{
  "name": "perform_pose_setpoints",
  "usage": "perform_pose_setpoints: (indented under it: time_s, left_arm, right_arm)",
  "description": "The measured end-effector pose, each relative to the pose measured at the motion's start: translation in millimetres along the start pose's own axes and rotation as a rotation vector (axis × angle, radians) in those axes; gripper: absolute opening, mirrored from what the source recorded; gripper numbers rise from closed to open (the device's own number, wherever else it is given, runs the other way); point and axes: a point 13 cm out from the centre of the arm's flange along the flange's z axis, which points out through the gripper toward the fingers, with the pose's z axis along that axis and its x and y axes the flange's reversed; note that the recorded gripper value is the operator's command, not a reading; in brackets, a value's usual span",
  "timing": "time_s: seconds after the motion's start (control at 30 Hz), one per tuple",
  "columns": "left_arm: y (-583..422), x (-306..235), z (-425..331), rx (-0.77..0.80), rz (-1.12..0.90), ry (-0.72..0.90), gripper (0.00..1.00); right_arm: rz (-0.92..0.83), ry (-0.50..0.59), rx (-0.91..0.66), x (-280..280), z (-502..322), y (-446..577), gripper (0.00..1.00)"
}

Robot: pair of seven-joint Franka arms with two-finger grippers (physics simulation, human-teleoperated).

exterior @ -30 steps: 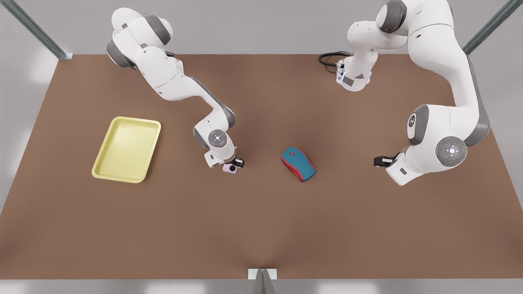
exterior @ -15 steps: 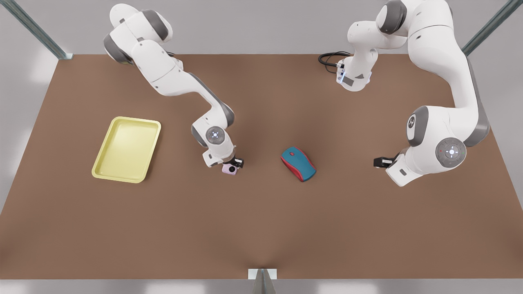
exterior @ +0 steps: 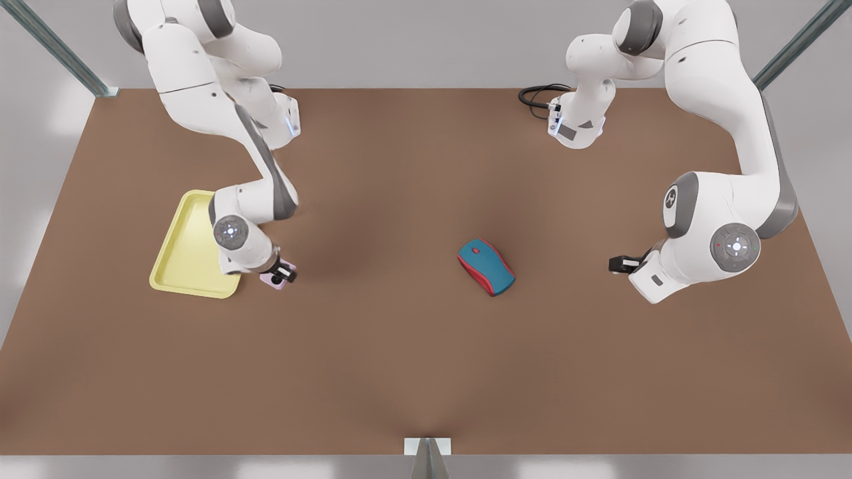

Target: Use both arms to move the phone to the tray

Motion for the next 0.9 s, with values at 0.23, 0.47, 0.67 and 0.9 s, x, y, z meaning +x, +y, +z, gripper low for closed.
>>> perform_pose_setpoints:
  time_s: [0.23,0.47,0.67,0.9]
  left_arm:
    - [-0.5,-0.5,0.9,0.0,0.001,0.0,1.0]
    - [-0.2,-2.0,2.3,0.001,0.0,-0.002,1.0]
    - [-0.7,-3.0,0.0,0.0,0.001,-0.01,1.0]
    - [0.4,-2.9,-9.8,-0.009,0.001,-0.028,1.0]
  right_arm:
    - [0.077,0.069,0.016,-73.7,-0.3,-180.1,0.76]
    - [-0.149,0.122,0.014,-74.4,3.5,-222.4,1.0]
    - [-0.398,-0.103,-0.041,-149.6,-149.3,-142.4,1.0]
    - [-0.554,-0.169,-0.065,-125.0,-336.1,-97.0,1.0]
